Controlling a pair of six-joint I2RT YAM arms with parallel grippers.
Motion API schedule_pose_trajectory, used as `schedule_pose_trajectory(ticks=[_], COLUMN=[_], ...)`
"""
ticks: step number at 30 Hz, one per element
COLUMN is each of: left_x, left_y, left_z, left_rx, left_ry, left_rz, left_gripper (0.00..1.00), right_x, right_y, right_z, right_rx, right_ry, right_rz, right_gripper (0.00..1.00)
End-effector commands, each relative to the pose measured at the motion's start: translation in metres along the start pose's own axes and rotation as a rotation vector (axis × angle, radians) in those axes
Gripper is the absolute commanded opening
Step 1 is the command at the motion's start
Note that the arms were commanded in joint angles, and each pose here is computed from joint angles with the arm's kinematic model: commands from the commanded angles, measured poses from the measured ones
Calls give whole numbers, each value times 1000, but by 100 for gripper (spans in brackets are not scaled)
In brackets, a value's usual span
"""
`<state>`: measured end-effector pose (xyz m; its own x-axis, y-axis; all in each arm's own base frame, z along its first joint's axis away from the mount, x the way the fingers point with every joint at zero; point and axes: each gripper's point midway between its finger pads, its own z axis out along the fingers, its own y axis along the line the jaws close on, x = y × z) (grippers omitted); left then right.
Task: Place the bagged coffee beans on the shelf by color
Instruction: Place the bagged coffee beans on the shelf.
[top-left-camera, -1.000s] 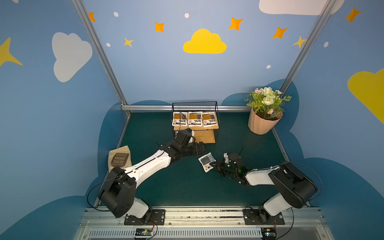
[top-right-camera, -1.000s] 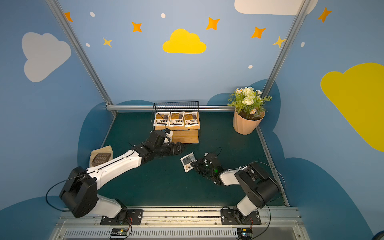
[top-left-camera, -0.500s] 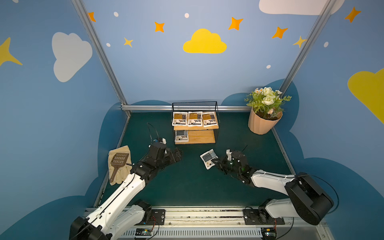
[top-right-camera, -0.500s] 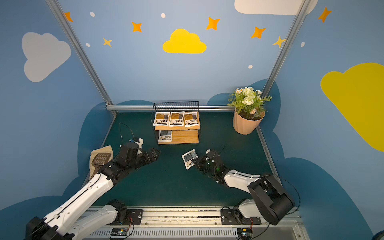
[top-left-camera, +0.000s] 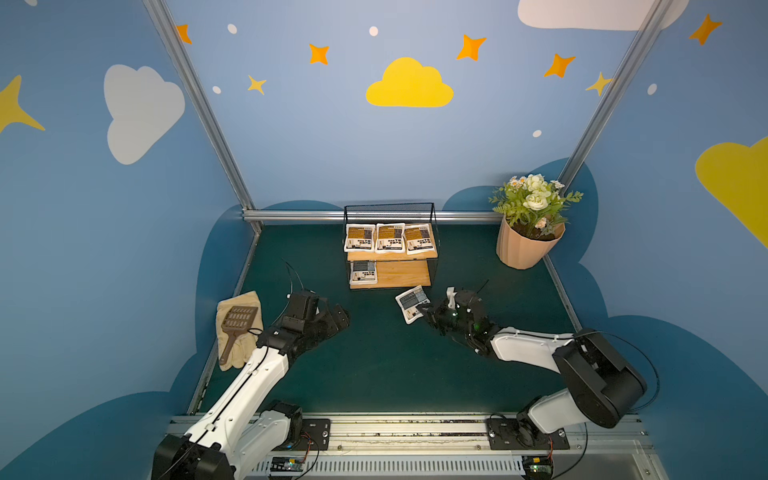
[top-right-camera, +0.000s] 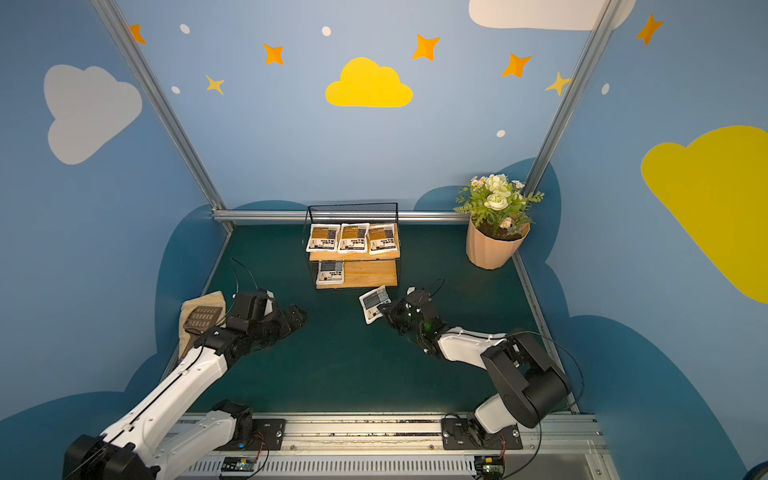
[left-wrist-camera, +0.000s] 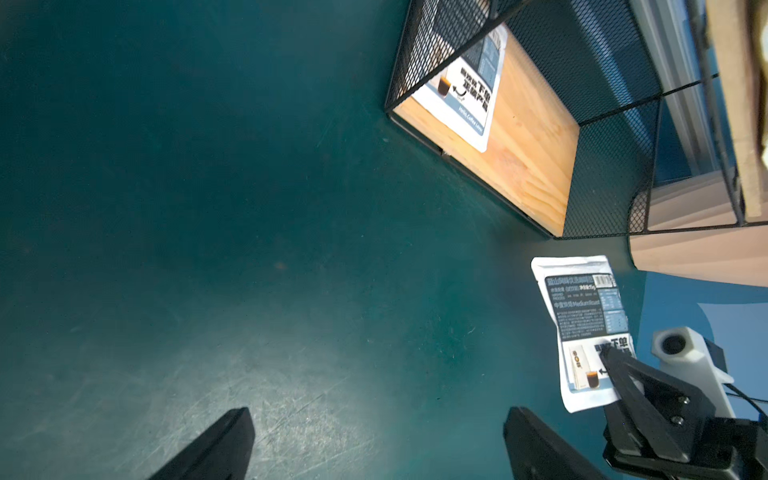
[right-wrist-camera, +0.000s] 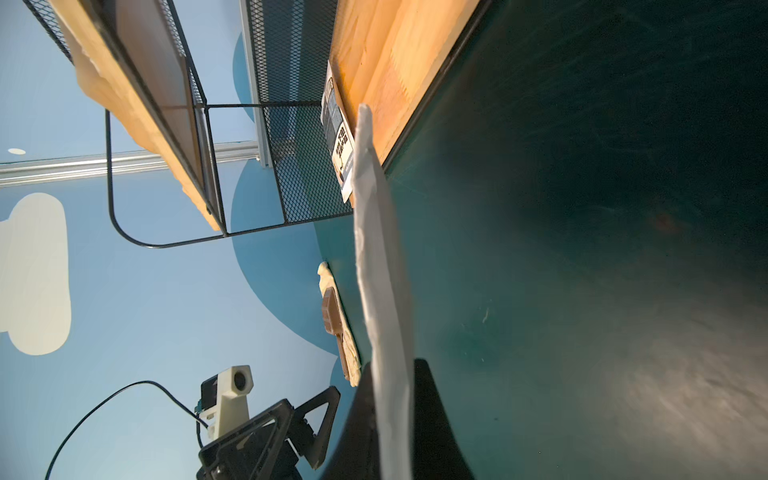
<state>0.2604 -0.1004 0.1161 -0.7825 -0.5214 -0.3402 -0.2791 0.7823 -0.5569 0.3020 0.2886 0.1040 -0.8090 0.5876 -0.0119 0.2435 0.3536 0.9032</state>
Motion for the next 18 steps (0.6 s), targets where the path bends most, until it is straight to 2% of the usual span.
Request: schedule_pose_trajectory(ticks=[1,18], left_x=[3,11], left_y=[-5,-19], left_z=[4,12], left_rx=[35,97], left_ry=[30,107], left_rz=[-3,17], left_gripper=[100,100], right_x=[-5,-33], right_y=[28,51], right_z=[10,63], right_rx=[-99,-166], right_ry=[-27,-119], right_rz=[-18,17], right_gripper=[0,0])
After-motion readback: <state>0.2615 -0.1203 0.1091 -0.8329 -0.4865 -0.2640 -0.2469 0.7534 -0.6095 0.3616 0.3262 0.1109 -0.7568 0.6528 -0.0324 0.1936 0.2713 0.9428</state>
